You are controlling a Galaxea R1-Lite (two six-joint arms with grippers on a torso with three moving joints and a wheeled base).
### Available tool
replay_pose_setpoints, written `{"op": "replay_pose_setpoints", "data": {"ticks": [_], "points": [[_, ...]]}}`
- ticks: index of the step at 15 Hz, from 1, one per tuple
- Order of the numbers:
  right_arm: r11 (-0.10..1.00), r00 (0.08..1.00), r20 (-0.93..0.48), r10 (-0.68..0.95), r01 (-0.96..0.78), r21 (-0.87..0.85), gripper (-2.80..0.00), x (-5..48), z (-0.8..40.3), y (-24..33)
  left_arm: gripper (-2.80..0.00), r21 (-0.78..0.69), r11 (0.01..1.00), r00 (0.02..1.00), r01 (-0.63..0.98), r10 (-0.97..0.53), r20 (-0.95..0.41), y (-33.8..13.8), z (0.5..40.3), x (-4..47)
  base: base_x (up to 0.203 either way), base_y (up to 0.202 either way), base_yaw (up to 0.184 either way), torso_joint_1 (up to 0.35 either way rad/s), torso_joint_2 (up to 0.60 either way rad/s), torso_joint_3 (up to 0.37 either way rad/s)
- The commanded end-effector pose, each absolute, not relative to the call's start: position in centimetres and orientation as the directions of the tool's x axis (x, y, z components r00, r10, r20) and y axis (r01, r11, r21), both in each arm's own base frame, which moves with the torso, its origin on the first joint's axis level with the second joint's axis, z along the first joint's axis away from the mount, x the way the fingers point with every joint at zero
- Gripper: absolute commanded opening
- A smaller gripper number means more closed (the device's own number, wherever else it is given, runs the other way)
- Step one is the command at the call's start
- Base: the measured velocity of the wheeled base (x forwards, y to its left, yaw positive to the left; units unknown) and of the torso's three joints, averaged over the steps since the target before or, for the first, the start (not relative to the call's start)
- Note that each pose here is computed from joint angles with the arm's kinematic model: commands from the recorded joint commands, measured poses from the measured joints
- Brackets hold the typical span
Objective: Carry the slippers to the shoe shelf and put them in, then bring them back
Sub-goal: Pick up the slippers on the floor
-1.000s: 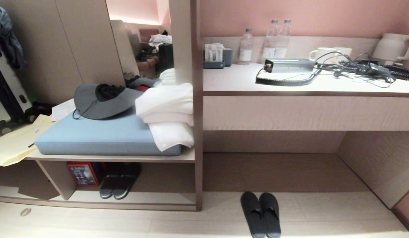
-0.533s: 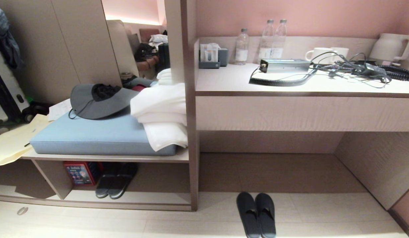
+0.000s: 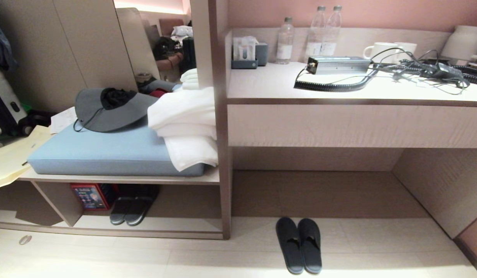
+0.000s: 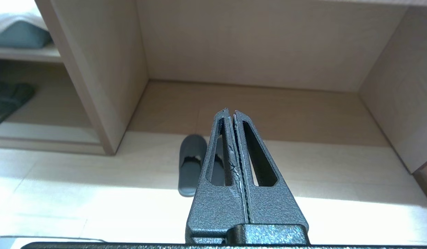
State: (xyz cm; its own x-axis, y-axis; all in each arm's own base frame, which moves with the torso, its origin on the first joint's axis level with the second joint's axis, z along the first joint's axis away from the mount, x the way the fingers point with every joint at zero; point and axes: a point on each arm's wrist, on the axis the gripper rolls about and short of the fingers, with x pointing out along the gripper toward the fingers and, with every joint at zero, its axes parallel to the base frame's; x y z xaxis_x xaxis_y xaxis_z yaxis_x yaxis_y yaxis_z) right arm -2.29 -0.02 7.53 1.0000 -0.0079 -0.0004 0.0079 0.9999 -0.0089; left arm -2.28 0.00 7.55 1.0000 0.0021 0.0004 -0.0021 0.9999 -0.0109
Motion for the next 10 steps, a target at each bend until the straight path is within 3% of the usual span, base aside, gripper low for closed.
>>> {"op": "replay_pose_setpoints", "data": {"ticks": [1,10], "points": [[1.0,1.0,0.0,-0.008,0.008,-0.009,-2.8,-2.29,7.53,-0.02,-2.8,-0.012,1.0,1.0,-0.003,0.003,0.0,0.0,7.57,-2.27,0.0,0.0,0.0,0.001,0.0,-0.196],[1.0,1.0,0.0,-0.008,0.008,-0.009,-2.8,-2.29,7.53,-0.02,-2.8,-0.012,1.0,1.0,-0.002,0.002,0.002,0.0,7.56,-2.28,0.0,0.0,0.0,0.001,0.0,-0.199]]}}
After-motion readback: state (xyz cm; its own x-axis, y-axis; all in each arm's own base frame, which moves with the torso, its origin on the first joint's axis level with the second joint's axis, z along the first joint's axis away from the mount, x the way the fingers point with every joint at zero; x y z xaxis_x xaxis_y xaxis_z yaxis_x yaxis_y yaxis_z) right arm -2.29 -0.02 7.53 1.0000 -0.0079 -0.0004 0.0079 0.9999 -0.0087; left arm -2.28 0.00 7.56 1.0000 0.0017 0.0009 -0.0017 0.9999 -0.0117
